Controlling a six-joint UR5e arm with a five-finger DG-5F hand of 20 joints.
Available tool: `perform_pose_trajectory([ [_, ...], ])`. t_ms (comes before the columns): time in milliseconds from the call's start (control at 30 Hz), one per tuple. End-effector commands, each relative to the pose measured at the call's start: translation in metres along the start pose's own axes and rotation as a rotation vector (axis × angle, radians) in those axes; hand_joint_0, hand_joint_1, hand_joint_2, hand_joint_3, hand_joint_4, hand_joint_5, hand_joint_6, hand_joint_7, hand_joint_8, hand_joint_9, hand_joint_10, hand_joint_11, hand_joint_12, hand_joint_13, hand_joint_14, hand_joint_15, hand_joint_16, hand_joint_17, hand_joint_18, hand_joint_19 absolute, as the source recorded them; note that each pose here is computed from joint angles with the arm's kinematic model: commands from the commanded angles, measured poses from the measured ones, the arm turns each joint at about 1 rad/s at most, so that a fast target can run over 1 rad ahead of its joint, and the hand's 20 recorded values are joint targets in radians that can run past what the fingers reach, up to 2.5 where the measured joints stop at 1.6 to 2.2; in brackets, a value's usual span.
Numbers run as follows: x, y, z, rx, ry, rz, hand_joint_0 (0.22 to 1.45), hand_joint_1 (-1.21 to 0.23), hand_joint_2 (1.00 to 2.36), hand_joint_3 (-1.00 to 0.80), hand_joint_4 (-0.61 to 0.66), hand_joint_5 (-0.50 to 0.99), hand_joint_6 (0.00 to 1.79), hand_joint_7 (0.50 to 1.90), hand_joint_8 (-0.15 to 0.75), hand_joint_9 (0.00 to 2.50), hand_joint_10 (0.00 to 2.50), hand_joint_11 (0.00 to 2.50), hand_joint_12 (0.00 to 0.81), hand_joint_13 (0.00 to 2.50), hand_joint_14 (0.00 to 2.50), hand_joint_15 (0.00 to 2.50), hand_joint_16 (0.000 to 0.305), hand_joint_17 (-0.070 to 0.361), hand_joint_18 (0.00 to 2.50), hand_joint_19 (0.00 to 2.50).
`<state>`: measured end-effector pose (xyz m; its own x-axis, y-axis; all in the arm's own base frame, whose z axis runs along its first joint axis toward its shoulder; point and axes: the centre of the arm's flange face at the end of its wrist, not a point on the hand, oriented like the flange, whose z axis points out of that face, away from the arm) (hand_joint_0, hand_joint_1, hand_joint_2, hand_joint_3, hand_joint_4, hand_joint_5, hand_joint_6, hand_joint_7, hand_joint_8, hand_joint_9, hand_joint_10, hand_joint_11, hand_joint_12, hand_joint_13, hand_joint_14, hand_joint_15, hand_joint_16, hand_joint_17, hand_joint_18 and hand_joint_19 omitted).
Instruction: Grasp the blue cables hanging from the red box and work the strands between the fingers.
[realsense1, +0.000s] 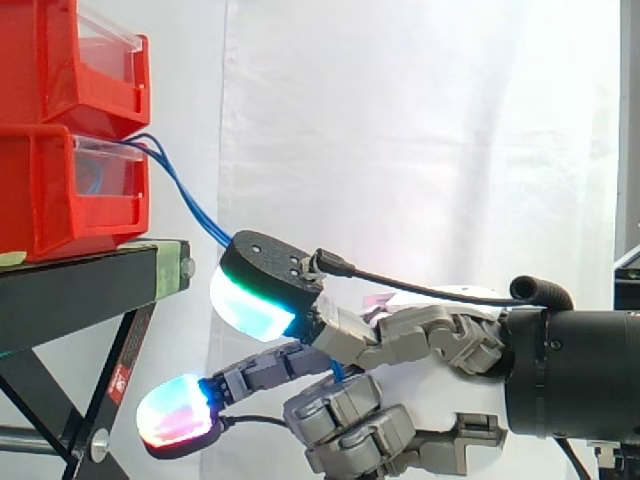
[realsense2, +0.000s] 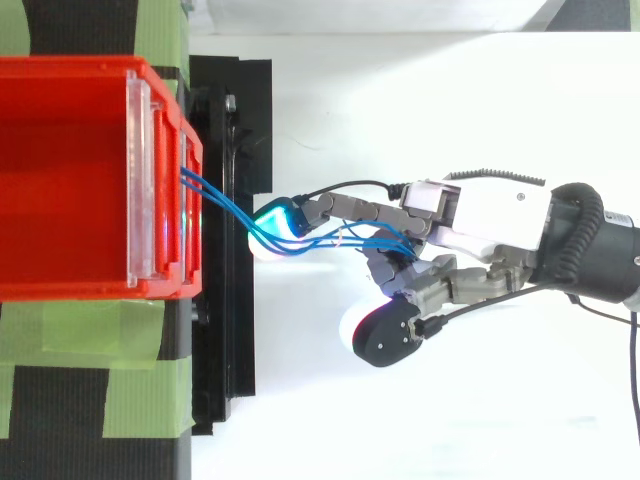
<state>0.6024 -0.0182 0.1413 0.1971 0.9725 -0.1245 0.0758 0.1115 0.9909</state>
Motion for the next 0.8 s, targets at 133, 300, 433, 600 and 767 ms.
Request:
perform_pose_trajectory([
  [133,0.0001,0.0,0.0,0.0,0.0,0.0,0.76,-0.54,1.0,-1.0,0.32,-0.1,0.01,0.76,0.418,0.66,2.5,2.41,0.509,1.01,2.5,1.59,0.057,0.128,1.27,0.84],
  [300,0.0001,0.0,0.0,0.0,0.0,0.0,0.76,-0.54,1.0,-1.0,0.32,-0.1,0.01,0.76,0.413,0.66,2.5,2.41,0.508,1.01,2.5,1.58,0.056,0.127,1.27,0.83],
  [433,0.0001,0.0,0.0,0.0,0.0,0.0,0.76,-0.54,1.0,-1.0,0.32,-0.1,0.01,0.75,0.412,0.65,2.5,2.41,0.508,1.01,2.5,1.58,0.057,0.129,1.27,0.84],
  [600,-0.0008,-0.0001,0.0001,0.0,-0.001,0.0,0.76,-0.54,1.0,-1.0,0.32,-0.09,0.01,0.76,0.414,0.66,2.5,2.43,0.508,1.01,2.5,1.58,0.057,0.127,1.27,0.83],
  [767,-0.0008,-0.0001,0.0001,0.0,-0.001,0.0,0.76,-0.54,1.0,-1.0,0.32,-0.1,0.01,0.76,0.412,0.65,2.5,2.41,0.507,1.01,2.5,1.58,0.057,0.128,1.27,0.82],
])
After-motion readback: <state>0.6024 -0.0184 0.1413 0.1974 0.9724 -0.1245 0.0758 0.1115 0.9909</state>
